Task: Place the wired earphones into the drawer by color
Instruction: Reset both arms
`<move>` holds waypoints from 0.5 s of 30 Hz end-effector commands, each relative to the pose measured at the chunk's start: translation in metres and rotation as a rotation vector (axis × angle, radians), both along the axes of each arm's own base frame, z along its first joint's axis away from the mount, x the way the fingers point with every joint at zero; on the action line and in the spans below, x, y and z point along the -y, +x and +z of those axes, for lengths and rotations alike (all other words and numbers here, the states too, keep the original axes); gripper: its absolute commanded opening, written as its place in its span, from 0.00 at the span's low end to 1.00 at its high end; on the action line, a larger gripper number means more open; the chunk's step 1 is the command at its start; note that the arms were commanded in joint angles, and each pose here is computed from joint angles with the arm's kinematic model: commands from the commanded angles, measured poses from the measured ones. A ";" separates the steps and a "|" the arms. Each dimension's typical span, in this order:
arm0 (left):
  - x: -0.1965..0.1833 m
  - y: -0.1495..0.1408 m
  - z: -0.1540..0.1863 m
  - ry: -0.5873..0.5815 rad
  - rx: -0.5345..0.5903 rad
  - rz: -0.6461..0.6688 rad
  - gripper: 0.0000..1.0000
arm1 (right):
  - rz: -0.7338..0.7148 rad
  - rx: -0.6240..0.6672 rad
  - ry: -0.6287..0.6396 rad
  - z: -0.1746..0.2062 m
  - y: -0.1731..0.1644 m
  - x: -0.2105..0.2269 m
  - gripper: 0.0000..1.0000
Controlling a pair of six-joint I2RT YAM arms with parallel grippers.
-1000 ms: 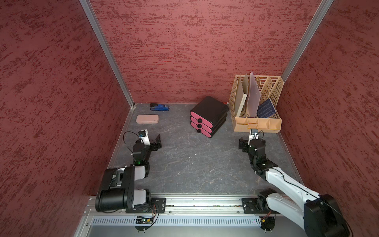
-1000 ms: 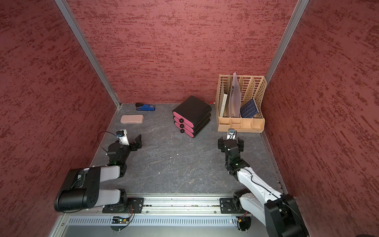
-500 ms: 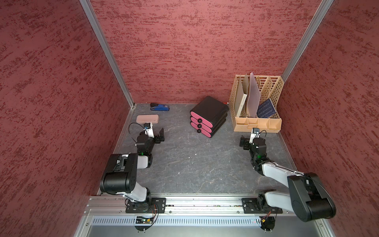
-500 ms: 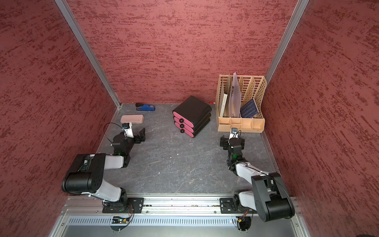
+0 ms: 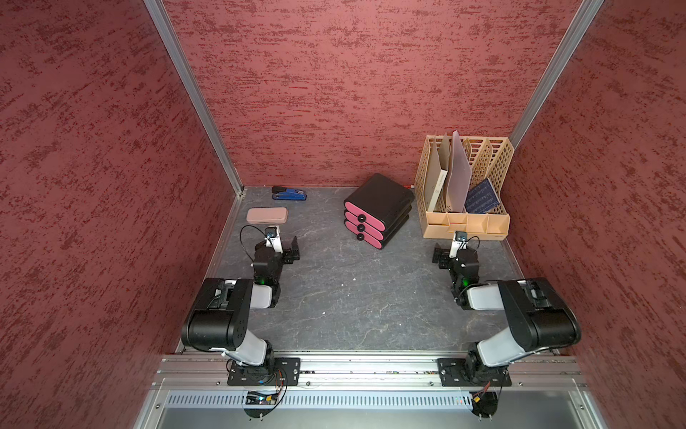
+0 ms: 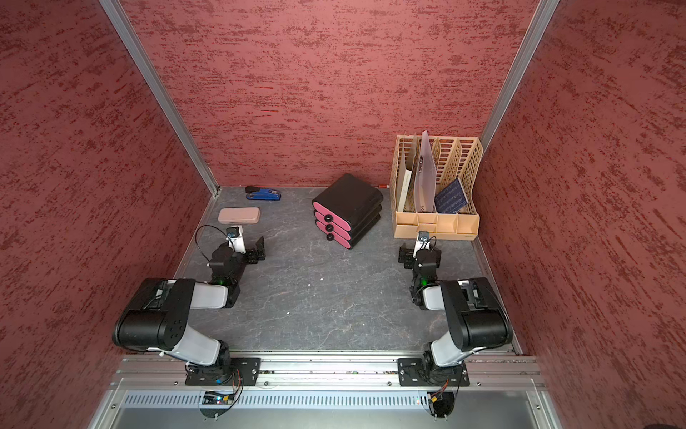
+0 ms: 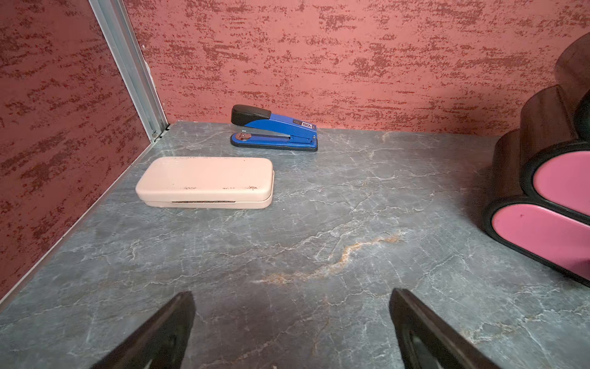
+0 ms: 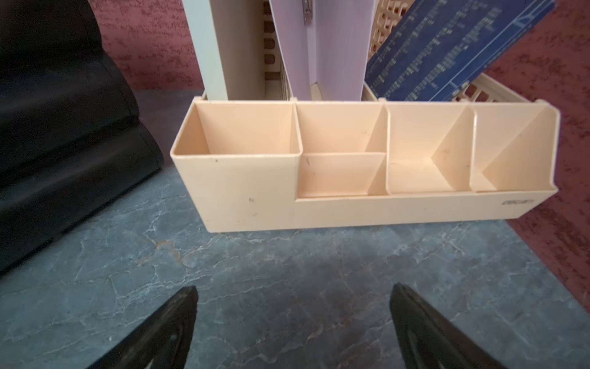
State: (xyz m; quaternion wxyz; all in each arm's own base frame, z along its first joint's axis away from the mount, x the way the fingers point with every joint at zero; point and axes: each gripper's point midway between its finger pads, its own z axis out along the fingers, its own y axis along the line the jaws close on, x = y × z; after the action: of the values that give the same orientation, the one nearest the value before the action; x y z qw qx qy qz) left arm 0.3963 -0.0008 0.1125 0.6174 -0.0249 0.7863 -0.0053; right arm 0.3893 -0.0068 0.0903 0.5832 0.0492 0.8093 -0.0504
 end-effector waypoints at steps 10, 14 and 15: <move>-0.002 0.001 0.006 0.013 0.022 0.009 1.00 | -0.009 0.103 0.007 0.028 0.012 0.002 0.99; -0.002 0.003 0.005 0.006 0.013 -0.001 1.00 | -0.009 0.105 0.007 0.029 0.012 0.002 0.98; -0.002 0.003 0.004 0.002 0.009 -0.008 1.00 | -0.009 0.104 0.006 0.029 0.012 0.002 0.98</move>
State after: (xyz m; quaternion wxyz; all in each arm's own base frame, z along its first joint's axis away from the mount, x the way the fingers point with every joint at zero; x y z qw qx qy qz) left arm 0.3962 0.0011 0.1121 0.6168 -0.0267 0.7867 -0.0034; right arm 0.3938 -0.0065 0.1018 0.6016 0.0513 0.7957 -0.0478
